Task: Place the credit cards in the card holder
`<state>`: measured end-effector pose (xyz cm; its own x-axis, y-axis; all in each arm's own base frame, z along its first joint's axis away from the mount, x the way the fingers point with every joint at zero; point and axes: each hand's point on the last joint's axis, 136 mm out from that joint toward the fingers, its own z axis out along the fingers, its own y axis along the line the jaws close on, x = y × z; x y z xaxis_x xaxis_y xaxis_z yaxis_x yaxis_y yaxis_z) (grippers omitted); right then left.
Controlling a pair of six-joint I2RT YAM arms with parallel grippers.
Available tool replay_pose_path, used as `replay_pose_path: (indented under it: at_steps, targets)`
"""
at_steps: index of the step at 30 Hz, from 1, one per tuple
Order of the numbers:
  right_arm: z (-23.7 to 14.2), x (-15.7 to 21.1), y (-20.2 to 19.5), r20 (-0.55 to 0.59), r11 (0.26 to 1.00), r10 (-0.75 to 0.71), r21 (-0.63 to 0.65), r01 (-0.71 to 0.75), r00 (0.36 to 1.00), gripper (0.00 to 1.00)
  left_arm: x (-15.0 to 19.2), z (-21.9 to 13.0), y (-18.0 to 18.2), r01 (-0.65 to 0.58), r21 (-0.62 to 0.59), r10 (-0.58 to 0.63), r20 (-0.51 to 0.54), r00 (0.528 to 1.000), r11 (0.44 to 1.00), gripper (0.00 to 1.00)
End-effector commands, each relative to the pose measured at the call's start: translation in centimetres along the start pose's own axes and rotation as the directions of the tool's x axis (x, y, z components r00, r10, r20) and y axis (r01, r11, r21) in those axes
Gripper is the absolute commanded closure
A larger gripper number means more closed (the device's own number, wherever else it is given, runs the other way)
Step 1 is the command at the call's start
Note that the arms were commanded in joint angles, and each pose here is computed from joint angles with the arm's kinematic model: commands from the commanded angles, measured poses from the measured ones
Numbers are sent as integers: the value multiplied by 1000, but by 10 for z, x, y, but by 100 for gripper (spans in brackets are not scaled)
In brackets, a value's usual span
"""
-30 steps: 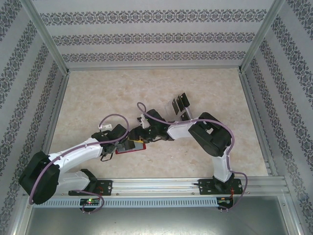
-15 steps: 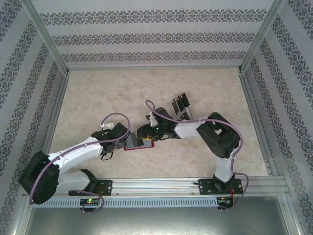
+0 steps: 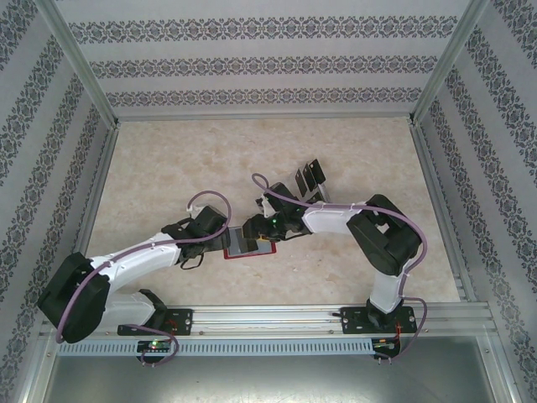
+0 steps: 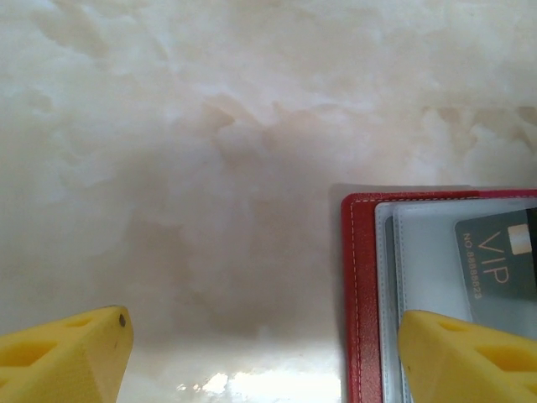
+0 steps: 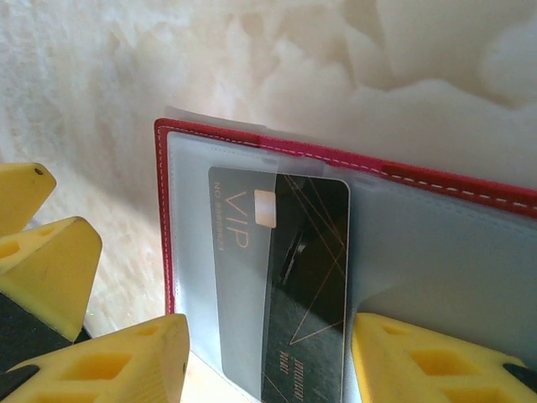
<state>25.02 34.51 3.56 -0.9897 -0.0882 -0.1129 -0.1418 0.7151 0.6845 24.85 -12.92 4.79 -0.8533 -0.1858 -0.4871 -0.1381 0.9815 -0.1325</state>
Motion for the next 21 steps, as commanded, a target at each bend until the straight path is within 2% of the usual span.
replay_pose_path:
  at_steps: [1,5,9,16,21]
  targets:
    - [-14,-1,-5,7,998,-16,67,16,1000,46,-4,1,-20,-26,86,25,18,1000,996,17]
    - [-24,-4,2,23,997,-40,73,38,999,46,0,4,-27,-27,130,26,14,1000,991,17]
    - [-33,-6,6,36,993,-75,98,71,997,51,5,8,-30,-38,139,39,-2,999,990,17]
    - [-39,-1,-2,17,976,-120,185,115,993,83,14,15,-34,-85,116,89,-26,996,990,17]
    - [-35,8,-10,-19,959,-145,245,145,989,97,18,17,-24,-113,44,114,-39,993,993,17]
